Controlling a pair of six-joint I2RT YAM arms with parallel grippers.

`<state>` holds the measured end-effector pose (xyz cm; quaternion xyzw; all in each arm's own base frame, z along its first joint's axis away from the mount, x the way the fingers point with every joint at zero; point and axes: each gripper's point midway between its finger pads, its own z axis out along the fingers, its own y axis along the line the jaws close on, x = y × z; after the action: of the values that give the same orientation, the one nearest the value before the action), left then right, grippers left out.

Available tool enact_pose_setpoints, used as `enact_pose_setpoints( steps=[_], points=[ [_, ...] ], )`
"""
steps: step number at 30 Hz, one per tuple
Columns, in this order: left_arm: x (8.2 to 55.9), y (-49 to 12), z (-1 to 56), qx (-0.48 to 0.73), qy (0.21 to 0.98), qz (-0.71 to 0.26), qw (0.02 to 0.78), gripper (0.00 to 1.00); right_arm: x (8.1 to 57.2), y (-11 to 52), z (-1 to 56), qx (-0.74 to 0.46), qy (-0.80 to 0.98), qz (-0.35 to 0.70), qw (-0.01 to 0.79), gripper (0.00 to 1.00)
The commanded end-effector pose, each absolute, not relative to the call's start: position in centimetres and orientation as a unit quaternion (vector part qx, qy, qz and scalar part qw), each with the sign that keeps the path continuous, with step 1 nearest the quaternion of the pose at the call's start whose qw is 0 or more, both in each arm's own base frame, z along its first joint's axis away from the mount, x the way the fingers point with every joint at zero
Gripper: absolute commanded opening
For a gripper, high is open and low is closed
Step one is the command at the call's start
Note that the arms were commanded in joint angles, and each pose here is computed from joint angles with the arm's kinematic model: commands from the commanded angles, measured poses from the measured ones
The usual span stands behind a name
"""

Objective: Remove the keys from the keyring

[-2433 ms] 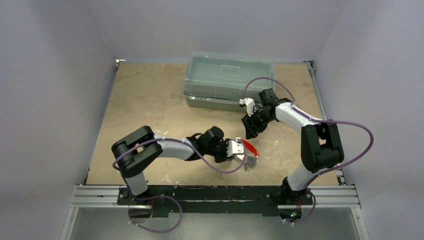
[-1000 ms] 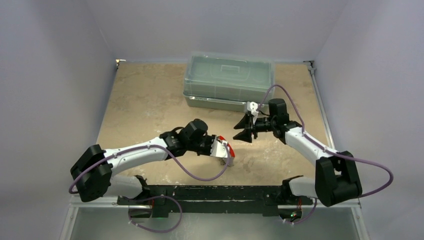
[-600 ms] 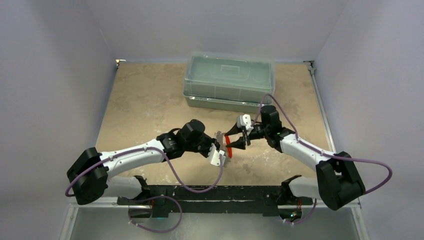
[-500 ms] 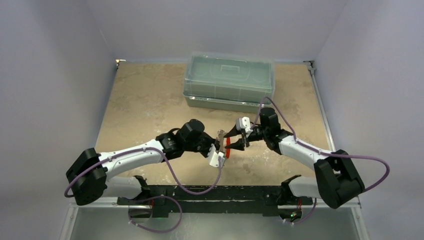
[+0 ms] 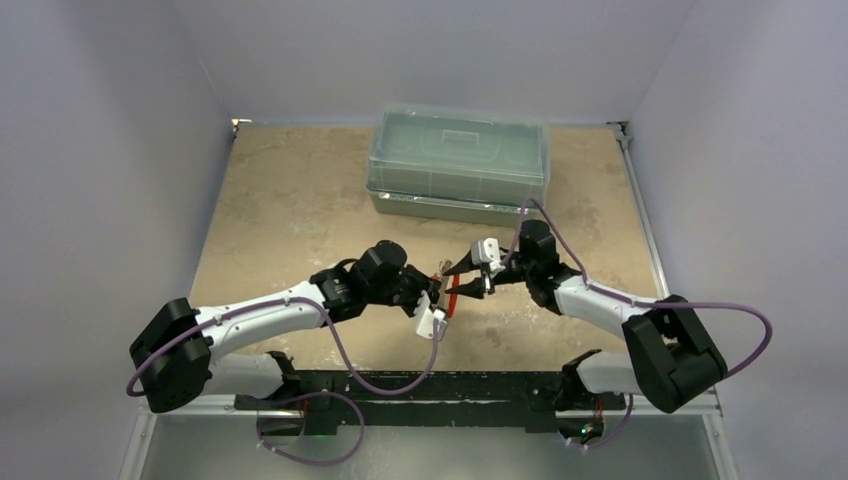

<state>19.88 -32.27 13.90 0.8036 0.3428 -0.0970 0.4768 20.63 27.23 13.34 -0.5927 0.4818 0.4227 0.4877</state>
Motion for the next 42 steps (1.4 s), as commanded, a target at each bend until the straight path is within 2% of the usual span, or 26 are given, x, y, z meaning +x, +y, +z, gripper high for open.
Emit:
enact_pose_setpoints(
  steps=[1, 12, 20, 21, 26, 29, 35, 38, 42],
  points=[
    [19.4, -33.4, 16.3, 0.797, 0.301, -0.105, 0.514, 0.00, 21.0, 27.8, 13.6, -0.599, 0.467, 0.409, 0.505, 0.43],
    [19.0, -33.2, 16.8, 0.799, 0.290, -0.101, 0.517, 0.00, 21.3, 27.9, 11.6, -0.618, 0.471, 0.380, 0.502, 0.30],
    [18.5, -32.1, 16.5, 0.802, 0.293, -0.097, 0.511, 0.00, 21.5, 27.8, 12.2, -0.611, 0.476, 0.373, 0.510, 0.01],
    [18.5, -31.9, 16.4, 0.803, 0.296, -0.095, 0.508, 0.00, 21.5, 27.8, 12.3, -0.611, 0.477, 0.375, 0.509, 0.00],
    [18.7, -30.8, 15.7, 0.796, 0.335, -0.090, 0.496, 0.00, 21.5, 27.9, 12.7, -0.606, 0.489, 0.382, 0.498, 0.00],
    [18.3, -30.4, 15.4, 0.799, 0.328, -0.091, 0.495, 0.00, 21.2, 28.0, 12.9, -0.609, 0.481, 0.390, 0.495, 0.00],
    [17.5, -30.0, 14.9, 0.815, 0.279, -0.078, 0.502, 0.00, 21.4, 28.3, 13.6, -0.611, 0.474, 0.397, 0.494, 0.28],
    [17.6, -30.3, 15.0, 0.817, 0.272, -0.078, 0.503, 0.00, 21.2, 28.7, 14.5, -0.607, 0.472, 0.412, 0.489, 0.35],
    [17.8, -30.8, 15.0, 0.817, 0.259, -0.074, 0.509, 0.00, 20.9, 29.1, 14.9, -0.611, 0.465, 0.423, 0.482, 0.38]
  ],
)
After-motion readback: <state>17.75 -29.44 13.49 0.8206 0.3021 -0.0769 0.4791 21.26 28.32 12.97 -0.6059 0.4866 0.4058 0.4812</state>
